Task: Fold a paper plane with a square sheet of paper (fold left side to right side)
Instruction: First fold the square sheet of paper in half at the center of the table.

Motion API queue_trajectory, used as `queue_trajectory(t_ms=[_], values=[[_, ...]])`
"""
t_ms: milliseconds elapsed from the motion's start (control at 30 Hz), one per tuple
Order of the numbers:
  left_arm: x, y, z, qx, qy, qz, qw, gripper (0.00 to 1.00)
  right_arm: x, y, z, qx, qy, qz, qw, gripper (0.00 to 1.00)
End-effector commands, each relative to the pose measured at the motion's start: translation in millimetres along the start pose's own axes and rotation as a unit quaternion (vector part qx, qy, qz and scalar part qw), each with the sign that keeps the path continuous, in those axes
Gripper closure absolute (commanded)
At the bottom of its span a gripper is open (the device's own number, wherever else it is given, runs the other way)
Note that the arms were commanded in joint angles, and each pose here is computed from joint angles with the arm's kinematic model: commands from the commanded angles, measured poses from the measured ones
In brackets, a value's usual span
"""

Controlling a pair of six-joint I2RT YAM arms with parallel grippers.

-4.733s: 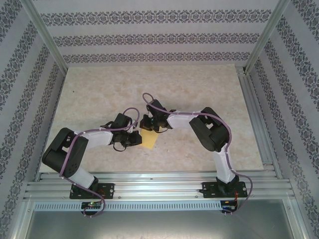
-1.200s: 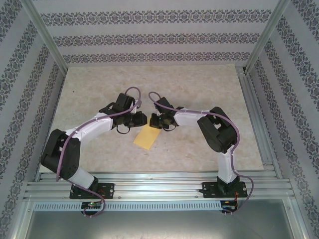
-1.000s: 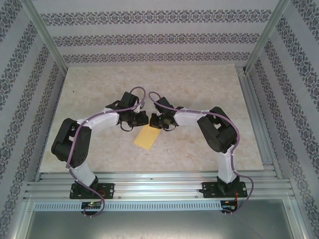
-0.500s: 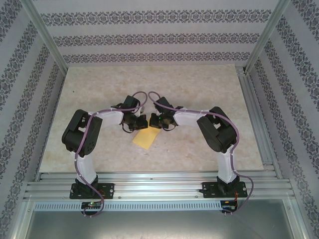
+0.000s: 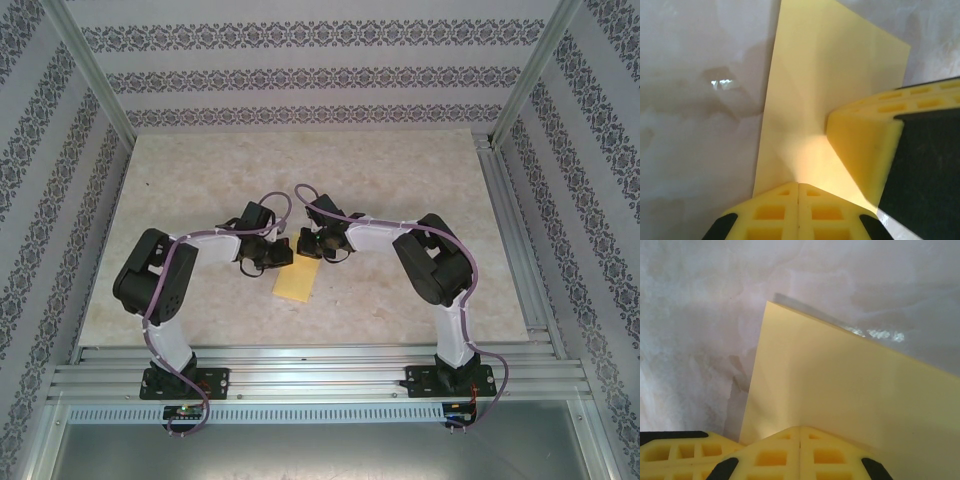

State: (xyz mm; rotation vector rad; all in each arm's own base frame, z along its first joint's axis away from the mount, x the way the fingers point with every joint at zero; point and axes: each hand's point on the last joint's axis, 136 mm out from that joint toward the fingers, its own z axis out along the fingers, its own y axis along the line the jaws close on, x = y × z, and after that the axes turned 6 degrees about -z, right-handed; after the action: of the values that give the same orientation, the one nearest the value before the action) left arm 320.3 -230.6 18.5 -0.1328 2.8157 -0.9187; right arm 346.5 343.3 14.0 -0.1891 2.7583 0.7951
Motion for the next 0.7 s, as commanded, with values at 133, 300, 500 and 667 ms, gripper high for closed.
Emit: queue_trajectory(t_ms=[133, 300, 500, 667], values=[[44, 31, -4, -0.028, 0.053, -0.014, 0.998, 0.95, 33, -33, 19, 0.056, 0.053, 0.006, 0.997, 1.00], [60, 32, -10, -0.016, 0.063, -0.013, 0.998, 0.93, 32, -34, 21, 0.057, 0.055, 0.007, 0.997, 1.00], [77, 28, -14, 0.011, 0.078, -0.007, 0.997, 0.90, 33, -34, 22, 0.058, 0.057, 0.005, 0.997, 1.00], [92, 26, -16, 0.022, 0.091, 0.002, 0.996, 0.89, 33, -35, 23, 0.059, 0.059, 0.005, 0.997, 1.00]])
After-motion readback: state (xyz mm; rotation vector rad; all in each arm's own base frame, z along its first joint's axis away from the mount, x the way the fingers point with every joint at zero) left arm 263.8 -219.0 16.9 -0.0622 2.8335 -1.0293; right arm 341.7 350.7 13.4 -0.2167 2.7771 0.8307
